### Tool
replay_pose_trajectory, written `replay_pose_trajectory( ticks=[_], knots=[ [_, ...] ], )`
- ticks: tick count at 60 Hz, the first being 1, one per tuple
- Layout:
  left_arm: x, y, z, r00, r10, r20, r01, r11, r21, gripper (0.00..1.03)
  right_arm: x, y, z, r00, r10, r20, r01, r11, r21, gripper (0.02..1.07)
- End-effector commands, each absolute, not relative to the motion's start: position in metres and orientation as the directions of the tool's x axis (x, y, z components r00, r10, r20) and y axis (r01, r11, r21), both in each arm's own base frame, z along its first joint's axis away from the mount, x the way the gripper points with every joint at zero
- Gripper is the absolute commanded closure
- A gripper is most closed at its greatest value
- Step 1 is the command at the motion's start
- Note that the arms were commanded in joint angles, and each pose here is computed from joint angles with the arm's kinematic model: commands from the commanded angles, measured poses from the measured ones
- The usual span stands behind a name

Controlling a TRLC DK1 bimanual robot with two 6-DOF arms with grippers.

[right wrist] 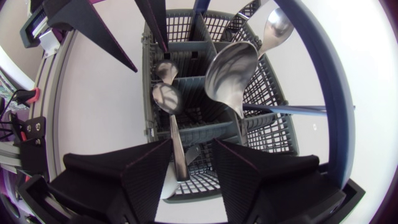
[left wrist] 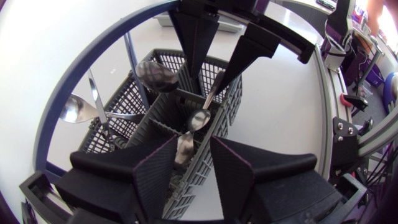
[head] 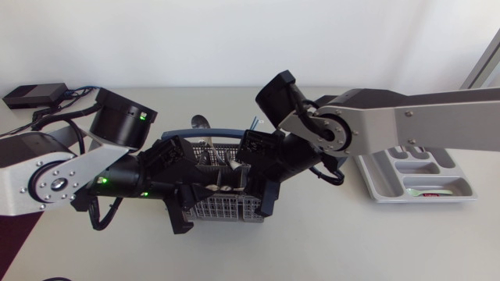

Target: Sort the cutlery from the basket into the organizer compartments.

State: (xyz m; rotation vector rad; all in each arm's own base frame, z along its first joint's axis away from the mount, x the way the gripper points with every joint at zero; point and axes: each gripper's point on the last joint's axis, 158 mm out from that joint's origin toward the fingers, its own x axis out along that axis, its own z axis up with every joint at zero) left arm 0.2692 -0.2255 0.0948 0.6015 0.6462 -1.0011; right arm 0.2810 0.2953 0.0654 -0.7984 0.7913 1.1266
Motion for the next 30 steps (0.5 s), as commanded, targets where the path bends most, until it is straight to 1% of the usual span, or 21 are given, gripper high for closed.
replay_pose_trajectory(
  ticks=[1, 12, 16, 20, 22, 30],
  knots=[
    [0.266, -0.228, 0.097, 0.383, -0.572, -0.725, 0.901, 0.406, 0.155, 0.65, 0.242, 0.276, 0.013, 0.086, 0.349, -0.933, -0.982, 0.189, -0.019, 0.66],
    [0.267, -0.227, 0.098, 0.389, -0.572, -0.722, 0.898, 0.411, 0.158, 0.65, 0.237, 0.275, 0.008, 0.072, 0.341, -0.937, -0.983, 0.182, -0.009, 0.82],
    [0.267, -0.226, 0.098, 0.388, -0.571, -0.723, 0.899, 0.409, 0.158, 0.65, 0.238, 0.275, 0.01, 0.076, 0.345, -0.935, -0.983, 0.185, -0.011, 0.93],
    [0.268, -0.226, 0.099, 0.39, -0.572, -0.721, 0.897, 0.412, 0.159, 0.65, 0.238, 0.276, 0.015, 0.085, 0.356, -0.931, -0.983, 0.185, -0.019, 1.0],
    [0.268, -0.226, 0.099, 0.391, -0.572, -0.721, 0.897, 0.411, 0.161, 0.65, 0.238, 0.276, 0.018, 0.09, 0.361, -0.928, -0.983, 0.185, -0.023, 1.01],
    [0.268, -0.226, 0.1, 0.392, -0.571, -0.721, 0.896, 0.413, 0.161, 0.65, 0.238, 0.277, 0.028, 0.113, 0.384, -0.917, -0.981, 0.192, -0.04, 1.01]
  ],
)
